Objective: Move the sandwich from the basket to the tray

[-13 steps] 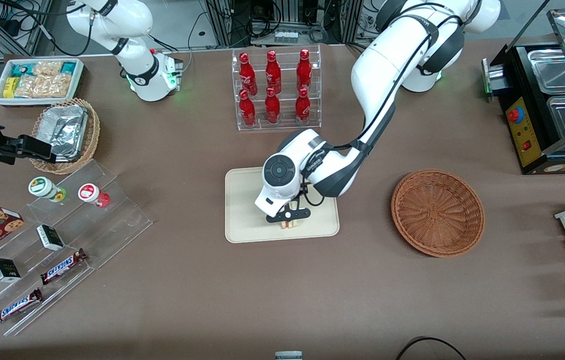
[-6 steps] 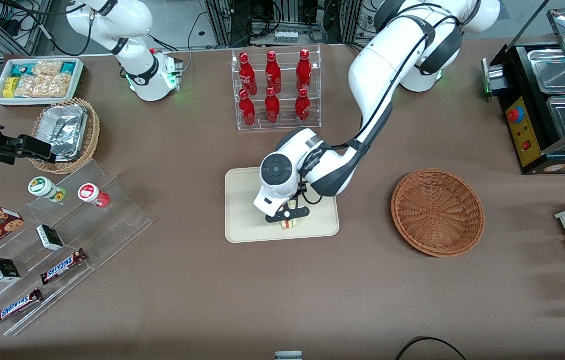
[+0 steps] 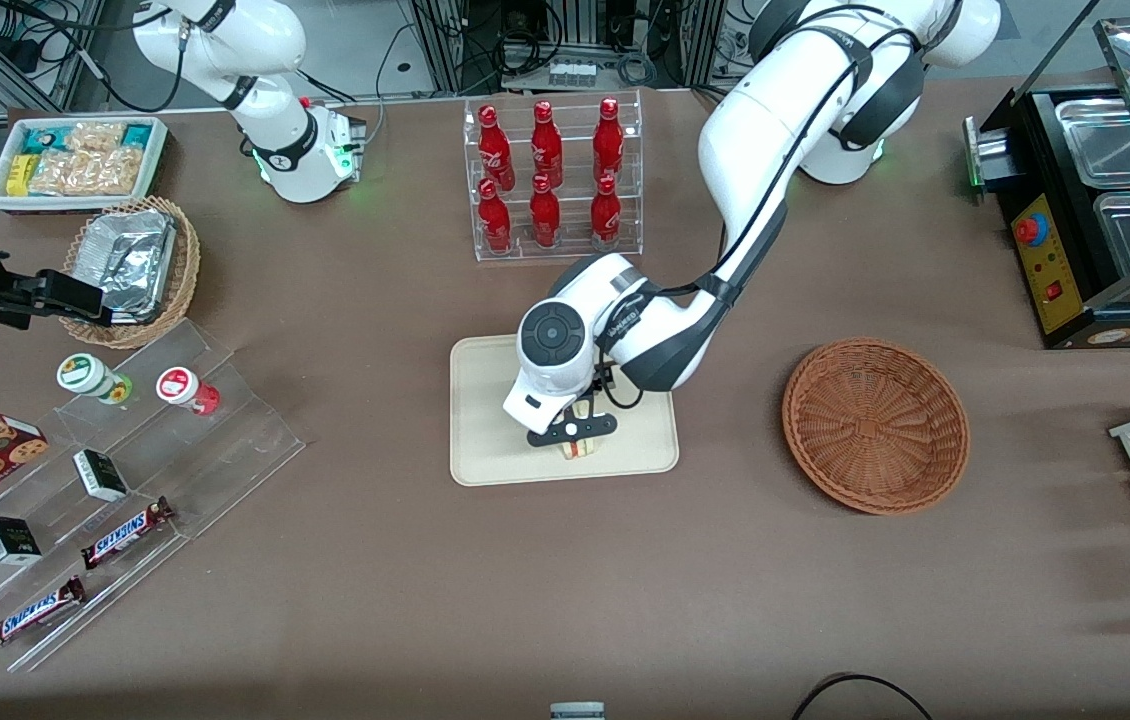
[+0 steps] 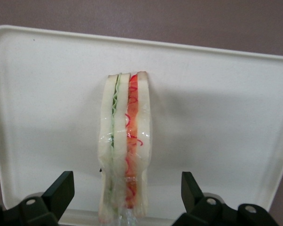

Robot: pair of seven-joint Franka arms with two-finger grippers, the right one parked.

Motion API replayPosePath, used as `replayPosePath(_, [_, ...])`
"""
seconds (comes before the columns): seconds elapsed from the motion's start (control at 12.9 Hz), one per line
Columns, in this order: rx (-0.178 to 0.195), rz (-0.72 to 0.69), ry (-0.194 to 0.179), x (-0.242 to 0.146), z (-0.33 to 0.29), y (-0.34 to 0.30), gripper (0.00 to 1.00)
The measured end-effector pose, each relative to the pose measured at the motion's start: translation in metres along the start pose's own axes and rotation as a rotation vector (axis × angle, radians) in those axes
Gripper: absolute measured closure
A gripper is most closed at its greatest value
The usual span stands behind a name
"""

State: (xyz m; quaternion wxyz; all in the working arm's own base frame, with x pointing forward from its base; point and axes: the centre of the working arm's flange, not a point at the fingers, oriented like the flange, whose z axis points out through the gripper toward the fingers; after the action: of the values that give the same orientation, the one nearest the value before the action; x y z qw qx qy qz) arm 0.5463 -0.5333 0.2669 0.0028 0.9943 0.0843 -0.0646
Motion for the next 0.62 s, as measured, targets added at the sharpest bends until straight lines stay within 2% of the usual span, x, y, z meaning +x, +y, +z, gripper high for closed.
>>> replayPosePath(0.23, [0.009,0.006,0.008,0.0,-0.023,-0.003,0.0])
replayPosePath(0.46, [0.051,0.018,0.046,-0.001,-0.053,-0.012,0.0])
replayPosePath(0.62, [0.057,0.01,0.061,0.002,-0.083,-0.023,0.0])
